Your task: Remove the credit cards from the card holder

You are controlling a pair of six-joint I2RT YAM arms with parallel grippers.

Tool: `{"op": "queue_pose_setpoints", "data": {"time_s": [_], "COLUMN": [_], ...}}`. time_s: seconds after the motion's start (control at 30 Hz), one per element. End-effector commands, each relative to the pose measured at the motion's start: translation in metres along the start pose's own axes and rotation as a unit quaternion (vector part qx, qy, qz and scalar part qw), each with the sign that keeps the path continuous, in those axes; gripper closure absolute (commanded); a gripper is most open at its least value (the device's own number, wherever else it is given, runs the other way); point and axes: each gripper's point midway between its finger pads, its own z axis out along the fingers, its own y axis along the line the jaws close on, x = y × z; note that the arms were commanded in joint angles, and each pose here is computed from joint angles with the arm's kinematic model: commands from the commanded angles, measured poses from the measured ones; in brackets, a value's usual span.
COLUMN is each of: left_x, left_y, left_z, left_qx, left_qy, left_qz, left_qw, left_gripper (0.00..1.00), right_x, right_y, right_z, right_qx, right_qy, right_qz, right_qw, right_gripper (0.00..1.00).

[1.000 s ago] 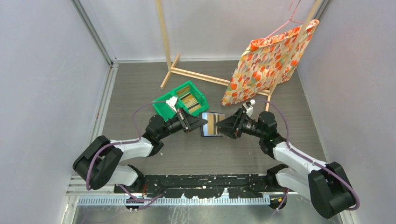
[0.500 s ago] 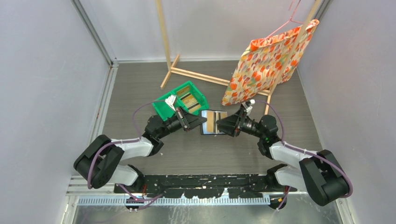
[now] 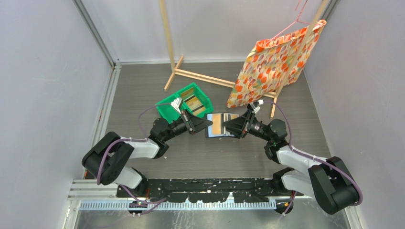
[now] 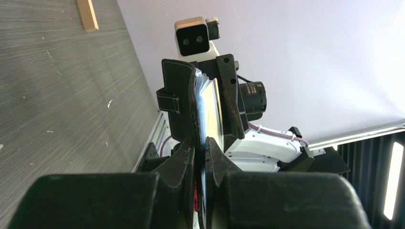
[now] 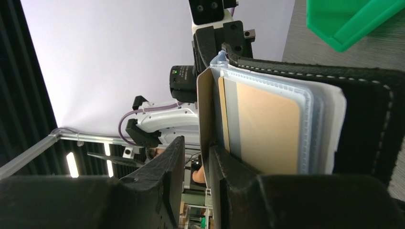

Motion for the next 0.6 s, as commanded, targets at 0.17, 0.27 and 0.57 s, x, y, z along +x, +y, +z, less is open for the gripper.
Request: {"op": "queue_pose_setpoints", "data": {"time_s": [0.17, 0.27, 0.57], "left_x": [0.005, 0.006, 0.002], "left_y": [-0.014, -0.013, -0.007], "left_z": [0.001, 0.001, -0.009], "left_qx": [0.036, 0.037, 0.028], "left_qy": [0.014, 0.016, 0.012], "left_qz": [0.011, 0.012, 0.005], "left_qw": [0.999, 0.999, 1.0], "left_gripper": [1.0, 1.0, 1.0], "right_x": [-0.002, -0.004, -0.005], "right_y": [0.027, 0.023, 0.009], "right_z": [0.001, 0.002, -0.001], "right_qx": [-0.047, -0.041, -0.003], "right_qy": [-0.011, -0.015, -0.025], "right_qz": [-0.033, -0.031, -0.037], "right_qw": [0.998, 0.999, 0.999], "right_gripper": [0.76, 0.88, 0.99]}}
